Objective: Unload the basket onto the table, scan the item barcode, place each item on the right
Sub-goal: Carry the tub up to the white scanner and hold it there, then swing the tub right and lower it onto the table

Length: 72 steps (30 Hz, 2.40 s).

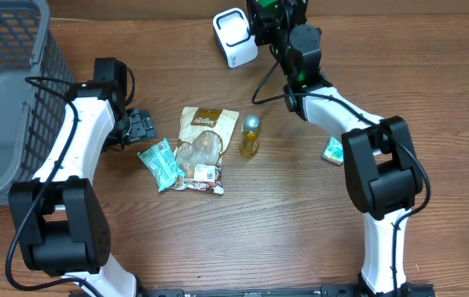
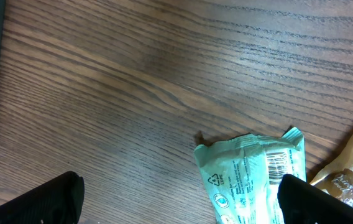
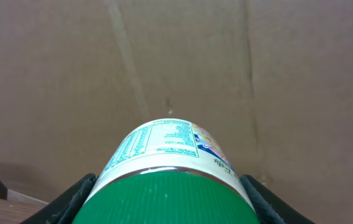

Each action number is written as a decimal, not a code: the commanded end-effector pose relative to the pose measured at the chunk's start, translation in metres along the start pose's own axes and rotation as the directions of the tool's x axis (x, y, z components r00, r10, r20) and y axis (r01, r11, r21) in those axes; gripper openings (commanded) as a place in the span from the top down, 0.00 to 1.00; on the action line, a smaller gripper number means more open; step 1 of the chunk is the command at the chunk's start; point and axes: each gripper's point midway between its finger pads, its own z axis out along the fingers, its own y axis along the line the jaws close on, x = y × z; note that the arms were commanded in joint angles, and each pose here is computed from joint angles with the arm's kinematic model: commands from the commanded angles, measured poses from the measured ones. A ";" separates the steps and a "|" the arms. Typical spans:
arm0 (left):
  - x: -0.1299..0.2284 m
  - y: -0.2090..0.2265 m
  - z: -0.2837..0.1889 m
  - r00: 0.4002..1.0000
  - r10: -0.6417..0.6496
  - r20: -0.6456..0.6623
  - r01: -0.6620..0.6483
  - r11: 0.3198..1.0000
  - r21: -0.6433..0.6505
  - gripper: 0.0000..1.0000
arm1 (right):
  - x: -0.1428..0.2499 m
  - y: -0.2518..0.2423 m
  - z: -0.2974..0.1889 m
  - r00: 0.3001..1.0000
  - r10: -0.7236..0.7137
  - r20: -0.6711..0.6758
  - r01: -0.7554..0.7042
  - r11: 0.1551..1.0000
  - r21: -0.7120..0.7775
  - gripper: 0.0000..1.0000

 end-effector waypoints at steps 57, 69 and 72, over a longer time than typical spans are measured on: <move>-0.002 0.005 -0.009 1.000 0.002 0.023 -0.002 1.000 0.000 0.00 | 0.057 0.031 0.042 1.000 0.012 0.015 -0.009 0.980 -0.197 0.96; -0.002 0.005 -0.009 1.000 0.002 0.024 -0.002 1.000 0.000 0.00 | -0.089 0.038 0.005 0.962 0.221 -0.162 -0.256 0.936 -0.241 0.96; -0.002 0.005 -0.009 1.000 0.002 0.023 -0.002 1.000 0.000 0.00 | -0.086 0.010 -0.024 0.903 0.257 -0.345 -0.311 0.944 -0.112 0.91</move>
